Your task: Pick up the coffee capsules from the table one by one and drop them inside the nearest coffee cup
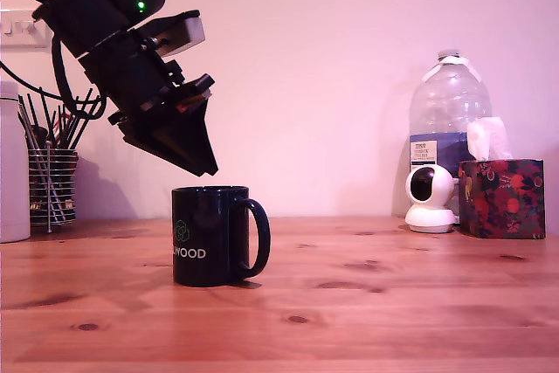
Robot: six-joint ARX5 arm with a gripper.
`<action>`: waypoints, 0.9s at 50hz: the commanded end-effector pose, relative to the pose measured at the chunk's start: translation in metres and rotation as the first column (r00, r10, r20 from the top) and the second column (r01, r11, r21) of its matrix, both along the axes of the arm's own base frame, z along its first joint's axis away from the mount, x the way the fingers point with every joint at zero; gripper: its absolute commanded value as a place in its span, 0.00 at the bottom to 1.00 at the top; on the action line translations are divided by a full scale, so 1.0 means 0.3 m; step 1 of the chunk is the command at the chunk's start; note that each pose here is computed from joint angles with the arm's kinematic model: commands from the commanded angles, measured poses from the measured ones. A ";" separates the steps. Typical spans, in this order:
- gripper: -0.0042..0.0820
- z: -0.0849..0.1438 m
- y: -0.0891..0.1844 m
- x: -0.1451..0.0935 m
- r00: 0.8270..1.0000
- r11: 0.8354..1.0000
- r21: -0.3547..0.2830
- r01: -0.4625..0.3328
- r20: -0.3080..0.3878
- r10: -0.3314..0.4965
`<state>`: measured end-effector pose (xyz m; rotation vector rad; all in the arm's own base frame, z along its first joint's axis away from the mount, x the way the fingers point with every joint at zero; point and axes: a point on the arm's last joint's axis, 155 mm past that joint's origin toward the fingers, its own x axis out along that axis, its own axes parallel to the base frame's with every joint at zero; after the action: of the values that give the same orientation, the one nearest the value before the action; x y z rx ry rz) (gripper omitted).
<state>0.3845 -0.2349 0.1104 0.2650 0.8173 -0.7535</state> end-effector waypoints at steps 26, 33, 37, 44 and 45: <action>0.02 0.096 0.167 -0.068 0.976 0.971 -0.178 -0.161 0.118 0.184; 0.02 0.105 0.229 -0.103 0.962 0.956 -0.208 -0.206 0.134 0.236; 0.02 0.108 0.268 -0.119 0.953 0.949 -0.219 -0.229 0.148 0.264; 0.02 0.106 0.335 -0.149 0.933 0.930 -0.244 -0.276 0.164 0.320; 0.02 0.104 0.344 -0.155 0.931 0.928 -0.245 -0.282 0.165 0.327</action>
<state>0.3434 -0.1382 0.1490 0.0225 0.5533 -0.5212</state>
